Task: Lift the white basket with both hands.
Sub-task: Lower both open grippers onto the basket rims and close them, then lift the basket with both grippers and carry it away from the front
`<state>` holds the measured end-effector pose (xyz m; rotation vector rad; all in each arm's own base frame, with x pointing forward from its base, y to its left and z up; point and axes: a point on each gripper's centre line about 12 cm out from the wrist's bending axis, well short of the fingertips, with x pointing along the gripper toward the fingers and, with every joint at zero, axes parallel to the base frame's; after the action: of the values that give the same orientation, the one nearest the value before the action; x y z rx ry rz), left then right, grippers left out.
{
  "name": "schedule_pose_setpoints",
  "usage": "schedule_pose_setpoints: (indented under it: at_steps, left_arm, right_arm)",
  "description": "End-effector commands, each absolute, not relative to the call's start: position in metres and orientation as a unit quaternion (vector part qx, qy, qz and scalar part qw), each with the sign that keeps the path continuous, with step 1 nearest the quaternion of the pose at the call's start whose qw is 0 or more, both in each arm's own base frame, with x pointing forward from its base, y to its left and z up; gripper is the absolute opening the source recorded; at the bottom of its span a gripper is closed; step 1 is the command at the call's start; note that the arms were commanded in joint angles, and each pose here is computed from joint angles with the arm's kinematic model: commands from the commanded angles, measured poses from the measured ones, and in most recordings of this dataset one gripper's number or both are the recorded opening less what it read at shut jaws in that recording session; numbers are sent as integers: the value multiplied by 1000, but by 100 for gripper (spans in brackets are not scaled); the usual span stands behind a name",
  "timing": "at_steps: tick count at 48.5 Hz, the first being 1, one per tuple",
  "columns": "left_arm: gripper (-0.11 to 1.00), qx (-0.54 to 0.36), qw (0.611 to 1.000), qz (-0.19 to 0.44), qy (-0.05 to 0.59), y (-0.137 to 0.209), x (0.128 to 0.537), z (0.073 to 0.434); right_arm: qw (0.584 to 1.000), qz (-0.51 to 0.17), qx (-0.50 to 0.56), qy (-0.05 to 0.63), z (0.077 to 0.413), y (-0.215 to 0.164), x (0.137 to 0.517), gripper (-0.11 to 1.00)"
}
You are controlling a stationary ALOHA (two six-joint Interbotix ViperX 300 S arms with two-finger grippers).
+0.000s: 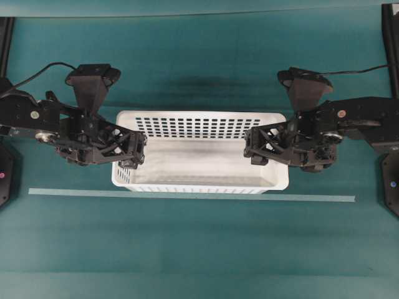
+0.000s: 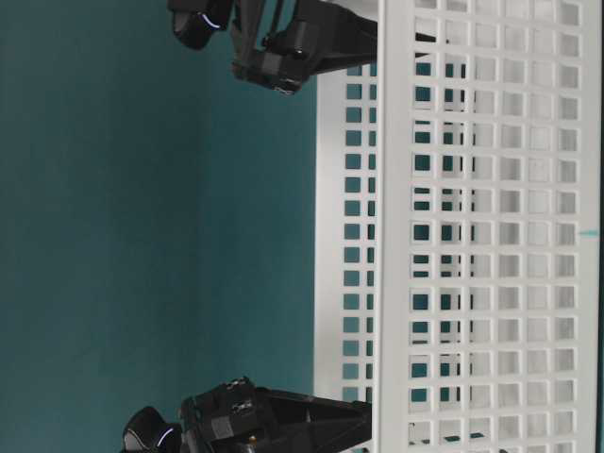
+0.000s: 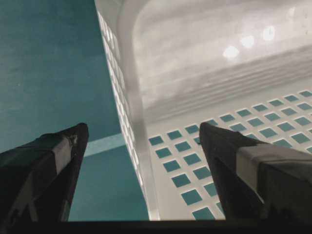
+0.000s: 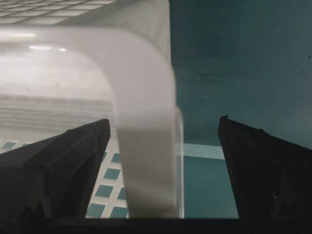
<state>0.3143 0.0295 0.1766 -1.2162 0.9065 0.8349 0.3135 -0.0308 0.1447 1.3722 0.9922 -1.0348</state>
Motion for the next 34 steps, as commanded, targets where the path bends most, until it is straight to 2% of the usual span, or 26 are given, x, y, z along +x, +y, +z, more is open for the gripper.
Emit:
schedule_pose_setpoints:
  at_steps: [1,7,10,14,19,21,23,27,34]
  left_arm:
    - [94,-533,647,370,401,31,317,173]
    - [87,-532,648,369,401,30,318,173]
    - [75,-532,647,369,402,30,318,172]
    - [51,-533,649,368,400,30,318,171]
    - [22,-535,651,365,395,30,319,170]
    - [13,-537,651,363,394,30,320,170]
    - [7,-536,653,363,394,30,320,170]
    - [1,-535,652,364,395,30,320,169]
    - [1,-535,652,364,396,29,320,169]
  right_arm:
    - [543,-442,573,426,136,-30,317,92]
    - [538,-444,575,427,134,-29,317,89]
    - [536,-445,577,426,134,-29,318,84]
    - [533,-447,583,420,134,-29,318,66]
    - [528,-450,589,415,134,-29,319,38]
    - [525,-453,590,414,133,-29,318,27]
    - [522,-454,592,413,133,-29,318,22]
    - [520,-456,594,412,133,-29,317,22]
    - [520,-456,593,412,132,-29,317,22]
